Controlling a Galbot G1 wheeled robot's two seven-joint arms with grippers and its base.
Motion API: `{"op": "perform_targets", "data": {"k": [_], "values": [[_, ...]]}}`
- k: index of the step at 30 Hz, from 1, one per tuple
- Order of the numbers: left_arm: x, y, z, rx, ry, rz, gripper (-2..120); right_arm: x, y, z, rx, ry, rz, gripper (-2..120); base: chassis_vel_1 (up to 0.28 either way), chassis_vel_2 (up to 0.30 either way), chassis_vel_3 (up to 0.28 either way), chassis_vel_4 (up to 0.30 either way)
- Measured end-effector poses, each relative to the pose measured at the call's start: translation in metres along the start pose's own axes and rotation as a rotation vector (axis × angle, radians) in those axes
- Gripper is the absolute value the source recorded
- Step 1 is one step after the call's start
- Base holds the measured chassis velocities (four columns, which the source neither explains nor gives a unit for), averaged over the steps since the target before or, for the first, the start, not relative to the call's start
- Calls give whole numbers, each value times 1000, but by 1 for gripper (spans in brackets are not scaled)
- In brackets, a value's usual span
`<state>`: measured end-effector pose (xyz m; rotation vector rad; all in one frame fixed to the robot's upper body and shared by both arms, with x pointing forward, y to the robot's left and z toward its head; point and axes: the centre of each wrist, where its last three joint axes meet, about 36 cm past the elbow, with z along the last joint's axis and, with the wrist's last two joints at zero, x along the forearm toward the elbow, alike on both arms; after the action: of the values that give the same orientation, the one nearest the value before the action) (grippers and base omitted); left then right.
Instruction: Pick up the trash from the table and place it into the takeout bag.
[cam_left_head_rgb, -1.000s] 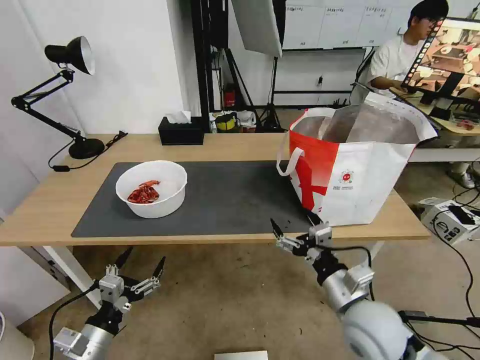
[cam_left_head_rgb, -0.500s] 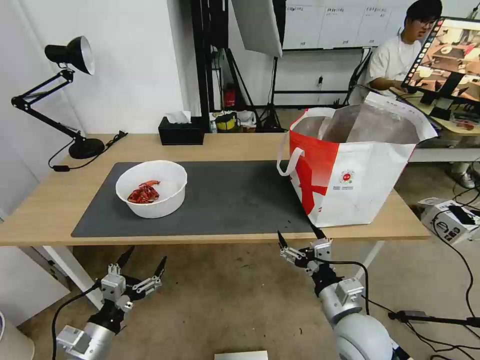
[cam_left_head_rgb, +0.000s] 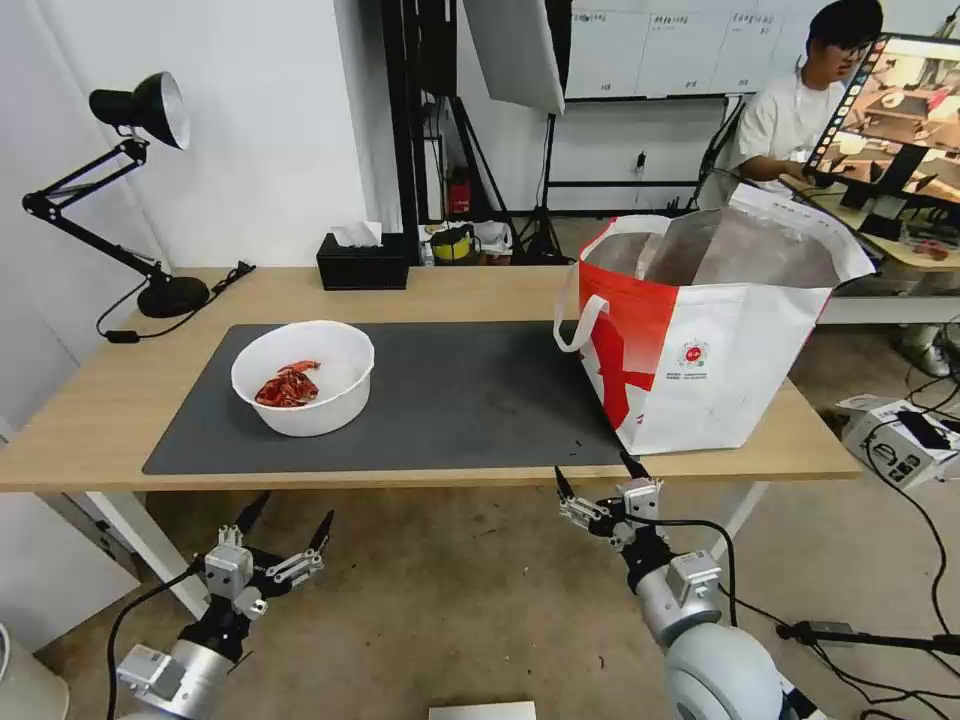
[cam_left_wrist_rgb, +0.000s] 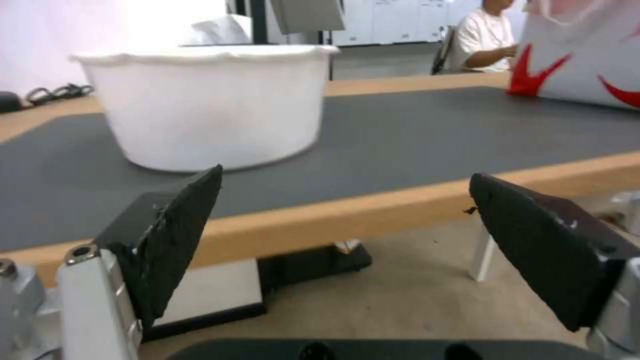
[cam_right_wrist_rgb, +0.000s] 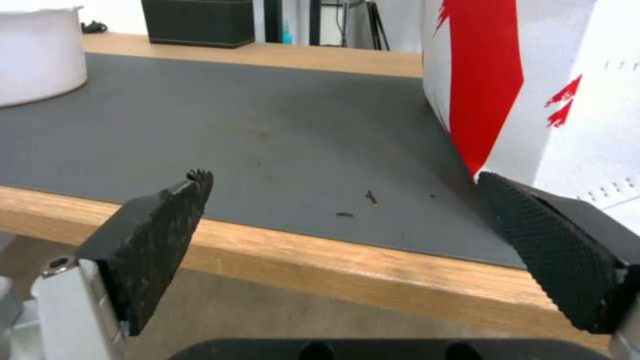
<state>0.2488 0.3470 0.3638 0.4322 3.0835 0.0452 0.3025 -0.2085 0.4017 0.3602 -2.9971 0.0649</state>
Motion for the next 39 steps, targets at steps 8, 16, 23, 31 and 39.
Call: {"op": "perform_targets", "data": {"k": [8,16,23,31,39], "values": [[-32,37,-50,-2,-12,-80,100,0,0,0,0,0,-1,100,0,0,0,0],[-67,71,-102,6,-11,-112,100,0,0,-1,0,-1,-2,100,0,0,0,0],[-127,84,-136,91,68,-140,100,0,0,-1,0,-2,-2,100,0,0,0,0],[-164,121,-171,122,190,-167,100,0,0,-1,-1,-2,-2,100,0,0,0,0],[-169,141,-185,160,282,-173,100,0,0,-1,-1,-2,-2,100,0,0,0,0]]}}
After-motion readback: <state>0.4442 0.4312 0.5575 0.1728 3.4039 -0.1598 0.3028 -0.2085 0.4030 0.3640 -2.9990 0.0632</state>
